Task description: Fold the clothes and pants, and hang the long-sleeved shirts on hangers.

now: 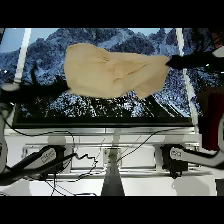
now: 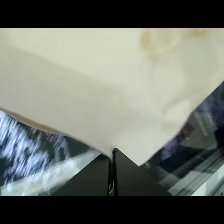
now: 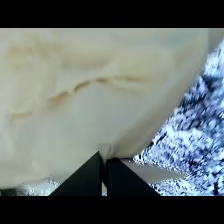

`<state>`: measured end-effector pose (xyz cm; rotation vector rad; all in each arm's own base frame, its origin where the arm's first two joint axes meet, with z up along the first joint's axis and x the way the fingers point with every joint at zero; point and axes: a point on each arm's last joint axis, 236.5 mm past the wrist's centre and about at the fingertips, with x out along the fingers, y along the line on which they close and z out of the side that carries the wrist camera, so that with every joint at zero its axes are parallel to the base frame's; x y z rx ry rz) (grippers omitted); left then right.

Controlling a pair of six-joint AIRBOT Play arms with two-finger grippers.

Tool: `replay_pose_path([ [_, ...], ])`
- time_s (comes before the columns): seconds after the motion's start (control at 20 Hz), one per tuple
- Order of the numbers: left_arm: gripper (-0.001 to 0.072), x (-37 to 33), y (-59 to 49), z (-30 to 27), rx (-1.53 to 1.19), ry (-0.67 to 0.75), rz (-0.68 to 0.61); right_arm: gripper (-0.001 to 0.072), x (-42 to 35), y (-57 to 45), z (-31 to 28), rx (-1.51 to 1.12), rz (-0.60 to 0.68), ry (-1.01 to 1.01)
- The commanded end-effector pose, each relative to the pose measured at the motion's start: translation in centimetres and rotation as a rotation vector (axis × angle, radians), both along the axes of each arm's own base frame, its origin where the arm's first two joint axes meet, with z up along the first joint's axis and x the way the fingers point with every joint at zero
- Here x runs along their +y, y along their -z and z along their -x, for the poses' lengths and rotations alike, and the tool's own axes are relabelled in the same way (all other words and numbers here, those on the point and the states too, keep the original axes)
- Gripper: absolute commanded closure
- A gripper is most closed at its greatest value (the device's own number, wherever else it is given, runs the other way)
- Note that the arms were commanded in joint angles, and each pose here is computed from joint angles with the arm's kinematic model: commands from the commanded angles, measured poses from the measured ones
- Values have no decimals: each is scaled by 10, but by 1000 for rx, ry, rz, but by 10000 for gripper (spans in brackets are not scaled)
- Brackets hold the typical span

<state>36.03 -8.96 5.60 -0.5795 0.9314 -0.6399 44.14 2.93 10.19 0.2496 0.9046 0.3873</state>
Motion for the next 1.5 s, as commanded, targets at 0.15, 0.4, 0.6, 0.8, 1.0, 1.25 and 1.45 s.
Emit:
replay_pose_path([
  [0.15,692,19,-297,5,-790,-116,-221,701,-3,-244,78,-710,124,153],
  [0.4,691,58,-446,100,-1266,-532,-374,701,-2,-403,221,-1291,147,322],
  [0.6,691,67,-501,178,-1506,-742,-498,701,15,-447,309,-1498,138,329],
  [0.8,691,71,-510,194,-1550,-793,-531,701,24,-461,320,-1521,92,302],
  [1.0,693,67,-455,129,-1316,-614,-508,702,28,-400,231,-1193,33,221],
  [1.25,693,68,-262,16,-588,-233,-362,701,30,-229,95,-518,-22,67],
  [1.45,692,60,-101,-61,-184,-26,-241,700,15,-93,14,-132,-89,54],
])
